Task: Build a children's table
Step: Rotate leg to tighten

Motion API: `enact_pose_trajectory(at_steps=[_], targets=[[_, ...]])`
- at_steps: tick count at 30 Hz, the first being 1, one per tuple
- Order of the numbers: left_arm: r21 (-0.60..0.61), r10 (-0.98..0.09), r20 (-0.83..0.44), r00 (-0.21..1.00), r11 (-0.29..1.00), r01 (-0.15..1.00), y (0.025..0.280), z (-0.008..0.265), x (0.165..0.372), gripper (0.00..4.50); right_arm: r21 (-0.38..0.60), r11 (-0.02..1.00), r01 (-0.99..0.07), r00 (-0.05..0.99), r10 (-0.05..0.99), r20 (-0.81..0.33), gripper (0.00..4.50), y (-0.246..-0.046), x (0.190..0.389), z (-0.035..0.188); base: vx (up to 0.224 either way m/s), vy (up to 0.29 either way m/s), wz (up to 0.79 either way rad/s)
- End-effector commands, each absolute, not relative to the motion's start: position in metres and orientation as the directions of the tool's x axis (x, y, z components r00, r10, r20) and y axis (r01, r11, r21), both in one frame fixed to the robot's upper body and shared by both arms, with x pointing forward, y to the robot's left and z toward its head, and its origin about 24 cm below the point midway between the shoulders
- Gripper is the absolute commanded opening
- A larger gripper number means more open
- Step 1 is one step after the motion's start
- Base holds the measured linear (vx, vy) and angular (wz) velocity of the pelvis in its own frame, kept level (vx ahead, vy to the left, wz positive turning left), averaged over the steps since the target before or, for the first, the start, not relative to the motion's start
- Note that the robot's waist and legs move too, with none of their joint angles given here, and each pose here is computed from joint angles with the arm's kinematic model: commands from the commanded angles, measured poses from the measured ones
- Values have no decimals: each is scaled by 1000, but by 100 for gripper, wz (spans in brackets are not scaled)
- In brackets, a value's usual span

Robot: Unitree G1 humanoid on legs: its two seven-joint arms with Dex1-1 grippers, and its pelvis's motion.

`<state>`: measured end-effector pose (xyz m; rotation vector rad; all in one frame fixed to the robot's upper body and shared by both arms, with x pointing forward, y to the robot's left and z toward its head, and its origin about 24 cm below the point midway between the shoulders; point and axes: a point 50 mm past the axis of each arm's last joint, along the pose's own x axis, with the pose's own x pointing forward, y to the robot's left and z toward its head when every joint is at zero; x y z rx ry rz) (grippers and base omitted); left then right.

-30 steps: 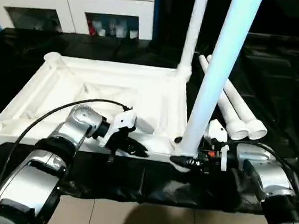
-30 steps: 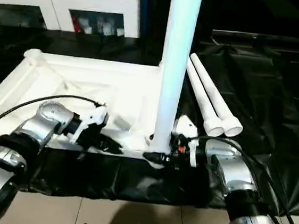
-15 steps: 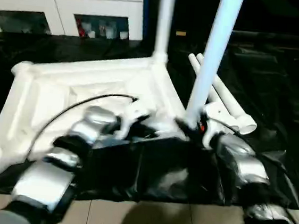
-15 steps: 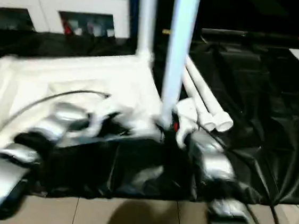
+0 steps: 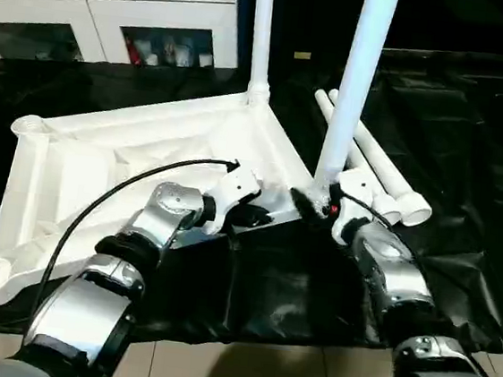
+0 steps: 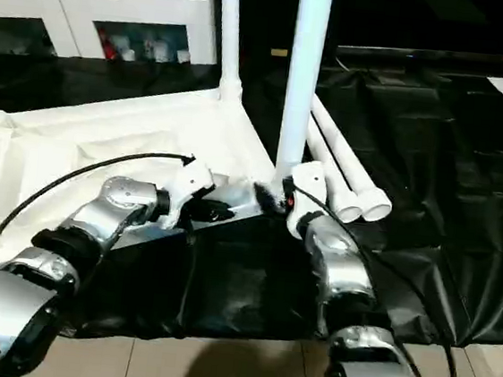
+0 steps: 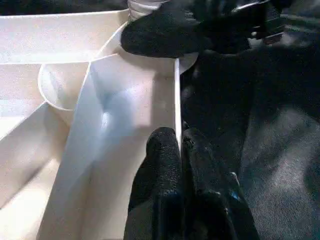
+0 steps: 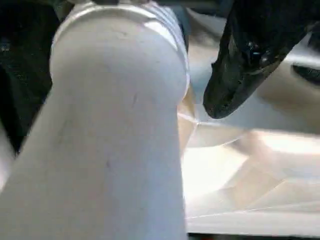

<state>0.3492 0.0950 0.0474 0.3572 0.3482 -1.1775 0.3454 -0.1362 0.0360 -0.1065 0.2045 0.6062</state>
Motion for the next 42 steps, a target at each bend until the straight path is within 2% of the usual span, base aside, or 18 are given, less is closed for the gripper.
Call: enact_pose_trajectory(at_steps=[1, 3, 4, 7, 9, 10, 13, 19, 23, 27, 29, 31, 33, 35, 37, 40, 42], targets=[[116, -871, -442, 215, 182, 976, 90, 52, 342, 0, -26, 652, -758, 634, 727, -263, 421, -125, 333, 31, 0, 0, 0], [113, -873, -445, 198, 165, 980, 93, 53, 342, 0, -28, 621, -783, 604, 749, -270, 421, -127, 331, 32, 0, 0, 0], [100, -882, -443, 160, 128, 987, 98, 54, 340, 0, -20, 546, -837, 528, 800, -285, 421, -132, 325, 33, 0, 0, 0], [84, -889, -444, 112, 84, 993, 105, 56, 338, 0, 35, 422, -906, 395, 871, -294, 421, -138, 314, 36, 0, 0, 0], [79, -889, -448, 96, 68, 995, 108, 57, 337, 0, 39, 379, -925, 350, 885, -307, 421, -140, 311, 36, 0, 0, 0], [71, -891, -449, 70, 43, 997, 112, 59, 337, 0, 50, 312, -949, 278, 901, -332, 406, -145, 305, 36, 0, 0, 0], [50, -894, -448, 24, 2, 999, 116, 61, 335, 0, 65, 222, -973, 182, 910, -372, 385, -151, 297, 36, 0, 0, 0], [25, -892, -450, -35, -52, 998, 120, 62, 333, 0, 83, 174, -981, 130, 915, -383, 336, -153, 294, 39, 0, 0, 0], [29, -892, -452, -26, -44, 999, 121, 62, 333, 0, 95, 169, -981, 121, 917, -379, 302, -152, 292, 39, 0, 0, 0], [34, -903, -427, 39, 27, 999, 117, 61, 337, 0, 138, 281, -950, 229, 924, -305, 287, -146, 298, 41, 0, 0, 0], [55, -893, -429, 134, 122, 991, 110, 60, 343, 0, 124, 406, -906, 360, 889, -281, 284, -139, 306, 39, 0, 0, 0], [58, -886, -430, 173, 164, 985, 107, 60, 345, 0, 112, 466, -878, 421, 862, -283, 282, -135, 310, 37, 0, 0, 0], [74, -864, -420, 278, 273, 959, 93, 59, 352, 0, 87, 640, -763, 594, 748, -296, 282, -126, 321, 29, 0, 0, 0], [84, -840, -408, 358, 356, 931, 80, 59, 356, 0, 68, 759, -647, 706, 631, -322, 281, -118, 328, 20, 0, 0, 0], [88, -832, -404, 381, 379, 921, 76, 59, 357, 0, 62, 782, -620, 726, 602, -332, 281, -116, 329, 17, 0, 0, 0], [99, -799, -391, 457, 457, 884, 58, 55, 357, 0, 51, 856, -514, 803, 502, -322, 281, -97, 335, 15, 0, 0, 0], [113, -798, -400, 450, 444, 889, 54, 52, 355, 0, 48, 857, -514, 812, 503, -297, 281, -91, 336, 17, 0, 0, 0]])
